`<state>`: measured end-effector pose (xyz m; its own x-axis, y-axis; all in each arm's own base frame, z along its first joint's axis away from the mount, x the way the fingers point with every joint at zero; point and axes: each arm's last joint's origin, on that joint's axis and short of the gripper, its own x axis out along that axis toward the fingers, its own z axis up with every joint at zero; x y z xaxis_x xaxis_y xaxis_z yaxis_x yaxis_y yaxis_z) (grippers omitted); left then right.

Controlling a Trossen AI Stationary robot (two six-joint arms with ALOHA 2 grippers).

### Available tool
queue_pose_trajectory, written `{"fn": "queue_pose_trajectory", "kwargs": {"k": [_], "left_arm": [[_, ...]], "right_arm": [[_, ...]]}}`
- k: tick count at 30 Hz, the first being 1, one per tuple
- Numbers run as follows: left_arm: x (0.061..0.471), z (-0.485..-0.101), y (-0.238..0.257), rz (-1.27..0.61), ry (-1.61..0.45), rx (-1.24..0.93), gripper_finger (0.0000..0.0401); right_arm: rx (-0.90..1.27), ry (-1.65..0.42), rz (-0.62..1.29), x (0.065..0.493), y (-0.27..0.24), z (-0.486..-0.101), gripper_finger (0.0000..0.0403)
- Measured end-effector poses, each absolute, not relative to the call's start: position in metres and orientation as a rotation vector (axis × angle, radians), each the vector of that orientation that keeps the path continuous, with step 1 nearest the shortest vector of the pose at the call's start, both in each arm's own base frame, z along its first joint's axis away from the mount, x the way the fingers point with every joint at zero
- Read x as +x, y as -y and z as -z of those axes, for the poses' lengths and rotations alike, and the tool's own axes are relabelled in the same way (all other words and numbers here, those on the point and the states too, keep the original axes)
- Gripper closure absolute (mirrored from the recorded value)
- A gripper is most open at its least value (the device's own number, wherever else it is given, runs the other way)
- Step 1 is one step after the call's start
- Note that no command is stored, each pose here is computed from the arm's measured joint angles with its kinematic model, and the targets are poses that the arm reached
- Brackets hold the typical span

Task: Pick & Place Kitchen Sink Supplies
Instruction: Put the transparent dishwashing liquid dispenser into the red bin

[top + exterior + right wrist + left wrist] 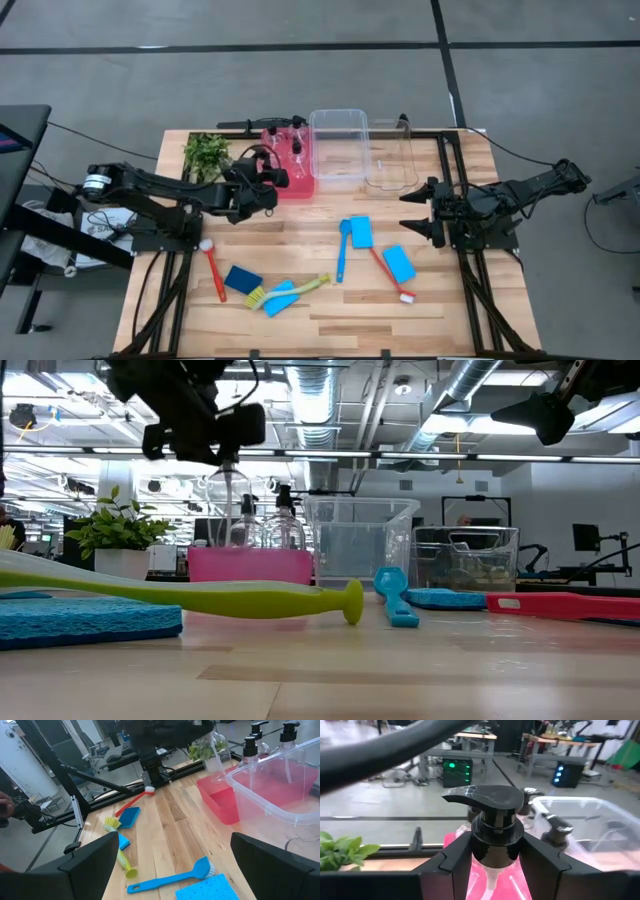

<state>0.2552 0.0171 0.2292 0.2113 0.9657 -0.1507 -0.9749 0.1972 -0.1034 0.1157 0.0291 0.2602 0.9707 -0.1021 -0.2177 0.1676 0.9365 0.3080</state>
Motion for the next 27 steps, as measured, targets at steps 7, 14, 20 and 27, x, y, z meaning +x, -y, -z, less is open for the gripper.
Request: {"fn": "queue_pose_trajectory", "kwargs": {"k": [7, 14, 20, 27], "left_arm": [[0.262, -0.216, -0.017, -1.388, -0.036, -0.194, 0.0247], [0.262, -0.214, -0.017, -1.388, -0.029, -0.203, 0.0246], [0.255, -0.201, -0.010, -1.364, -0.036, -0.213, 0.0246], [0.252, -0.196, -0.008, -1.362, -0.034, -0.218, 0.0242]], "right_arm": [[0.331, -0.201, 0.139, 0.116, -0.029, -0.260, 0.0026], [0.331, -0.201, 0.138, 0.116, -0.029, -0.260, 0.0026], [0.331, -0.201, 0.138, 0.116, -0.029, -0.260, 0.0026], [0.331, -0.201, 0.139, 0.116, -0.029, -0.260, 0.0026]]}}
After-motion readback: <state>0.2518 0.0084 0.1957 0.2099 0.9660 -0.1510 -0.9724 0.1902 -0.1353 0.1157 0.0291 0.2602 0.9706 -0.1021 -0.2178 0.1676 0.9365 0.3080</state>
